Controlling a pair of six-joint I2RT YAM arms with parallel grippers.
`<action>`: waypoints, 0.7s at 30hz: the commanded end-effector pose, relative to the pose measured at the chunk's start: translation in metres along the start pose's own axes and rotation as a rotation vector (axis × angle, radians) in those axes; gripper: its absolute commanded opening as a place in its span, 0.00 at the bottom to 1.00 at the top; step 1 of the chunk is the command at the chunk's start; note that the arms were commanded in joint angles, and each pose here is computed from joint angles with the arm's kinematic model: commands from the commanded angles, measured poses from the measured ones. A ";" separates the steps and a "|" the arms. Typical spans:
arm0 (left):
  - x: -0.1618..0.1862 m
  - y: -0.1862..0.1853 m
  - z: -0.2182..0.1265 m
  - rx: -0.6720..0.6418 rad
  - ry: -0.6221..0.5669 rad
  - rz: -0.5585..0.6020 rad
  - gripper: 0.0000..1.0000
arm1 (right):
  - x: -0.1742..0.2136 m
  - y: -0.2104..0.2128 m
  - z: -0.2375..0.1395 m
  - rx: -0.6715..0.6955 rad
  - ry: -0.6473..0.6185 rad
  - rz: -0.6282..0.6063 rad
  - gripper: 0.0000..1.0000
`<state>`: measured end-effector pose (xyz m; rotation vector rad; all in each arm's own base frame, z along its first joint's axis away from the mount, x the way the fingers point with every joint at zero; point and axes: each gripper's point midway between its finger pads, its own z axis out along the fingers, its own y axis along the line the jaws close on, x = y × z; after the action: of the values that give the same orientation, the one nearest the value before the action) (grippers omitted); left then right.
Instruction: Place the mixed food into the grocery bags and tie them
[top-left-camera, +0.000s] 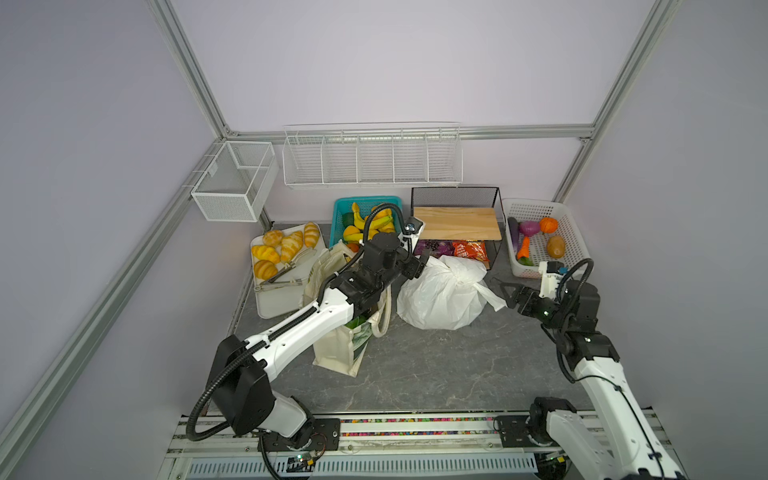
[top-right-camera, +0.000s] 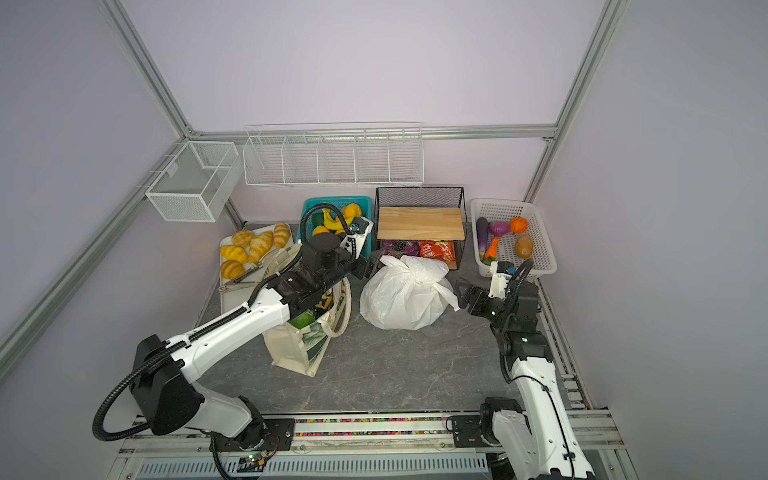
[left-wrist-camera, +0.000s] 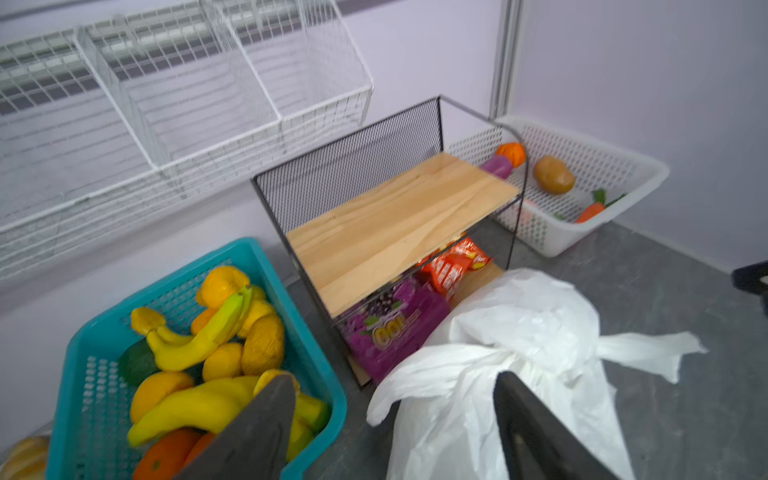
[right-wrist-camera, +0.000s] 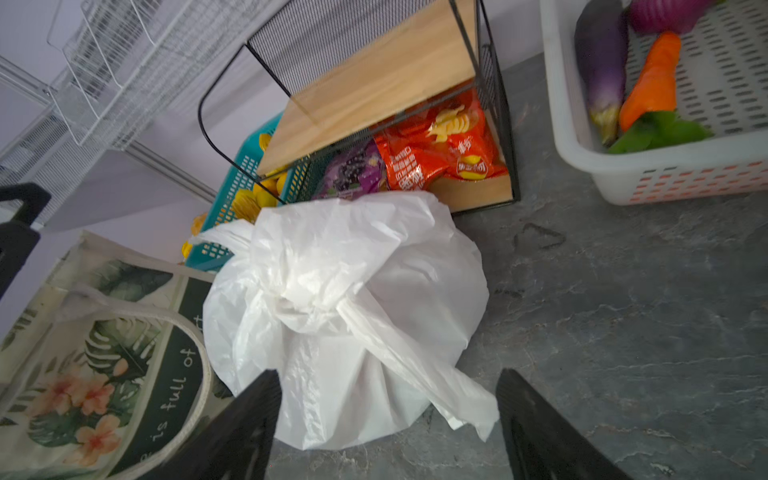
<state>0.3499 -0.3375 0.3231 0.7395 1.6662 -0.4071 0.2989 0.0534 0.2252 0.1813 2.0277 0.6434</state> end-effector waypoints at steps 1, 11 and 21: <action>0.012 -0.032 0.011 0.111 0.015 0.071 0.82 | -0.017 -0.004 -0.016 0.090 -0.055 -0.057 0.97; 0.059 -0.085 0.067 0.188 0.221 0.400 0.99 | -0.044 -0.003 -0.045 0.178 -0.182 -0.109 0.89; 0.100 -0.105 0.112 0.251 0.343 0.464 0.99 | -0.031 -0.012 -0.038 0.196 -0.135 -0.111 0.89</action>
<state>0.3531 -0.4576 0.1928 1.3484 1.7078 -0.1875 0.2843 0.0182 0.2645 0.2335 1.9344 0.3767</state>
